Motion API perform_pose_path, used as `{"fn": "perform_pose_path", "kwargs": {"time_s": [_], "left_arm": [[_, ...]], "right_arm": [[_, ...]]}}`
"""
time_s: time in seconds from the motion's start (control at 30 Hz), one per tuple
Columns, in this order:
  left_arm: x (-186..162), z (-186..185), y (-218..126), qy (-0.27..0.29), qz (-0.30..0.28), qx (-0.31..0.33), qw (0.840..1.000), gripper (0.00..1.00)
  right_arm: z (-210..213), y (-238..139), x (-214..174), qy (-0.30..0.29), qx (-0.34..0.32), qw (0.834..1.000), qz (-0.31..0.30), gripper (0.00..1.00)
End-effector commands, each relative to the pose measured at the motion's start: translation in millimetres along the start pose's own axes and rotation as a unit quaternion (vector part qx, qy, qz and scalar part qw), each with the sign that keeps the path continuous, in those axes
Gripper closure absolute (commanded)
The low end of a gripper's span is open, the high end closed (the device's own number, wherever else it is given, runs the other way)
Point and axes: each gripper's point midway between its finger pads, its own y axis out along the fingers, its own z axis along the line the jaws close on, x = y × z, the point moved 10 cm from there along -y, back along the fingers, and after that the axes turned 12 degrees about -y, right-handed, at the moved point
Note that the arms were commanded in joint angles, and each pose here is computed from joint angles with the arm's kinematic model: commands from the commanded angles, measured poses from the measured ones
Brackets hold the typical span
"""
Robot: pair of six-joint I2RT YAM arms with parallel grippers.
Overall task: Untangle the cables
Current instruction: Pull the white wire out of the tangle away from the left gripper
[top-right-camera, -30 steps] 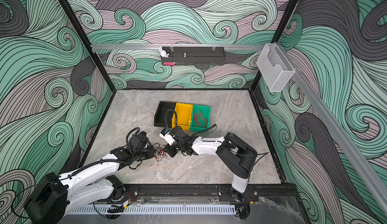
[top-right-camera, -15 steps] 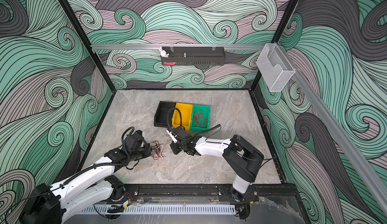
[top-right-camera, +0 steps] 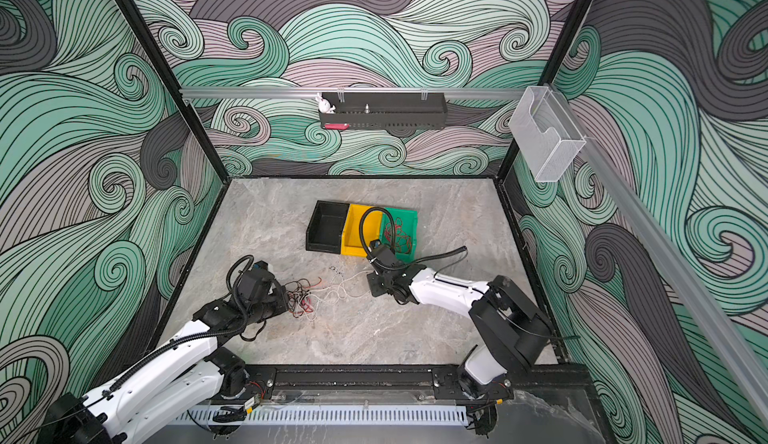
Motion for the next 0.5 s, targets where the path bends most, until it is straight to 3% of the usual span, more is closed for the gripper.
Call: {"fn": "perform_pose_path", "kwargs": {"time_s": [0.0, 0.27, 0.47], "left_arm": [[4, 4, -7, -0.013, -0.011, 0.023, 1.0, 1.0], [9, 4, -8, -0.029, -0.025, 0.029, 0.999, 1.0], [11, 2, -10, -0.028, -0.027, 0.029, 0.999, 1.0]], "right_arm": [[-17, -10, -8, 0.043, -0.024, 0.999, 0.013, 0.96], [-49, -36, -22, 0.131, -0.058, 0.99, -0.006, 0.96], [-59, -60, -22, 0.152, -0.039, 0.987, -0.041, 0.96]]}}
